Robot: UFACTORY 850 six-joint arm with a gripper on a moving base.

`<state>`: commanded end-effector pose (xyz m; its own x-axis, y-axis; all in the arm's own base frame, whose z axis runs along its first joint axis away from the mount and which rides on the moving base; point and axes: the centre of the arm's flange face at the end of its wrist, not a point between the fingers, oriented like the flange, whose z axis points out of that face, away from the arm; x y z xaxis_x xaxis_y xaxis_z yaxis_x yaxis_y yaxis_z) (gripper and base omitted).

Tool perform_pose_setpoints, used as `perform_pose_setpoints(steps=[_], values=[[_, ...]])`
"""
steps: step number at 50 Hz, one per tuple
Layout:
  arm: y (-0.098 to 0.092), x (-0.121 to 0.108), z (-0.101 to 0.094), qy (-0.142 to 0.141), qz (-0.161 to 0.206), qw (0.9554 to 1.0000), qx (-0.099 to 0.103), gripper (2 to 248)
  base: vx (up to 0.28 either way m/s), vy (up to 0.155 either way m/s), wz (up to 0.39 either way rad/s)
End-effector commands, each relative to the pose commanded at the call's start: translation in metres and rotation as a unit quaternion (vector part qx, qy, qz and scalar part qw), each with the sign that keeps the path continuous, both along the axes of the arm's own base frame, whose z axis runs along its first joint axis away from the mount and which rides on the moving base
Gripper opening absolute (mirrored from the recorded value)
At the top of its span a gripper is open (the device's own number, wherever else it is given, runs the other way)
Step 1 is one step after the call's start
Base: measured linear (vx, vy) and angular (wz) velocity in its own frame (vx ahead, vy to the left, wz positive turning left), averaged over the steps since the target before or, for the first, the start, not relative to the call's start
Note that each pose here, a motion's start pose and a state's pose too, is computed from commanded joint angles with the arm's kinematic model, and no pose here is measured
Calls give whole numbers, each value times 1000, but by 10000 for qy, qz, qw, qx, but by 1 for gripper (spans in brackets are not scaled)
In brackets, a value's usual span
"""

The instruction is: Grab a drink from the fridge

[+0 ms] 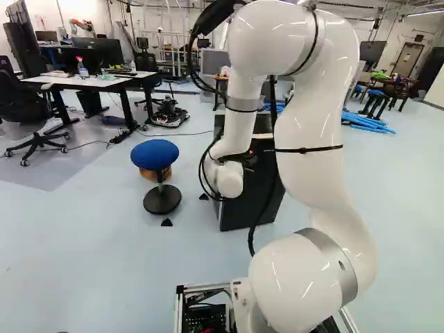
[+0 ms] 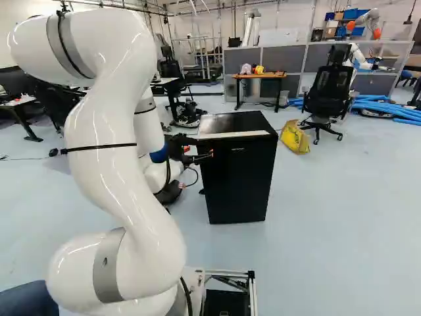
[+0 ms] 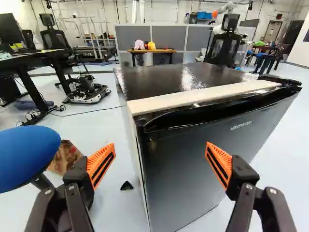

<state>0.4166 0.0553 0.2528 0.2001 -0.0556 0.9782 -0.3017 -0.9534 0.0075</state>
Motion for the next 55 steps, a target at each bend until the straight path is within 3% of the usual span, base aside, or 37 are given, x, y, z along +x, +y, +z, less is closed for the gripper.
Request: perform_pose_setpoints(steps=[11,24,55], values=[[4,6,-9,-146,-79,9998,-102,247,0,0,0],[6,10,-6,-367,-197,9990,-170,247,0,0,0],[8,13,-7,-408,-421,9981,-181,247,0,0,0]])
